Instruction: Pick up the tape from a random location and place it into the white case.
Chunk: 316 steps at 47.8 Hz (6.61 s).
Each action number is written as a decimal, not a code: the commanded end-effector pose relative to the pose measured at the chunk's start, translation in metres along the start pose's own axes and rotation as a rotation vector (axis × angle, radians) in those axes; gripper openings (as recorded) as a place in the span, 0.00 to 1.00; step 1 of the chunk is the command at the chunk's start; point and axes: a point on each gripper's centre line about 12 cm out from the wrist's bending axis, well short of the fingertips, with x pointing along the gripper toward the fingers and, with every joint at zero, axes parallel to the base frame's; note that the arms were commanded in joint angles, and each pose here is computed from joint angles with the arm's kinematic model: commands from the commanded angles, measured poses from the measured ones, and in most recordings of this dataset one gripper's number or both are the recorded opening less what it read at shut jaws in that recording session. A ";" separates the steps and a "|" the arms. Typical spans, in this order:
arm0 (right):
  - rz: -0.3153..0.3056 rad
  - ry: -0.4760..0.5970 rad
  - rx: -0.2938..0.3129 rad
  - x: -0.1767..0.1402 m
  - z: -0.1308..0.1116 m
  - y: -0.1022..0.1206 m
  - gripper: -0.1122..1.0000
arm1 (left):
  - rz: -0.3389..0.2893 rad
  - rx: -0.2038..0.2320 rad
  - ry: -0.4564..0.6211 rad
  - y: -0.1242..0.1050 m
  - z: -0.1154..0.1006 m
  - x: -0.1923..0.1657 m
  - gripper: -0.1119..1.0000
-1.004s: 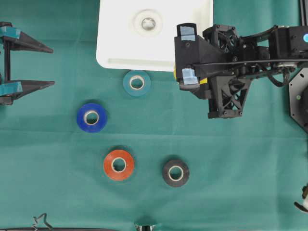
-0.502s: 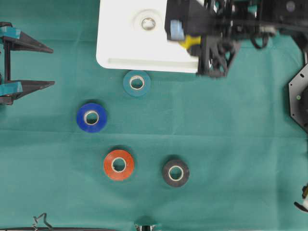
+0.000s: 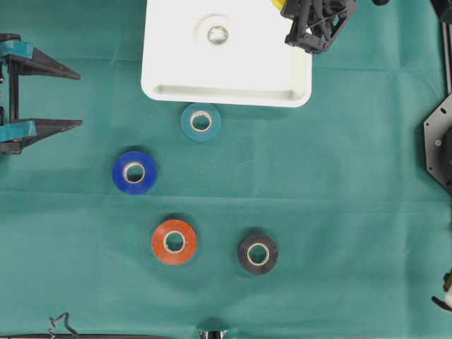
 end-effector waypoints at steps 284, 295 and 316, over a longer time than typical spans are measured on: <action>0.281 -0.404 -0.166 -0.081 -0.079 0.091 0.90 | 0.018 -0.008 -0.003 0.004 0.003 -0.001 0.98; 0.331 -0.528 -0.156 -0.099 -0.116 0.076 0.90 | 0.018 -0.006 -0.006 0.004 0.004 -0.001 0.98; 0.390 -0.615 -0.159 -0.058 -0.175 0.070 0.89 | 0.018 -0.006 -0.011 0.004 0.004 -0.001 0.98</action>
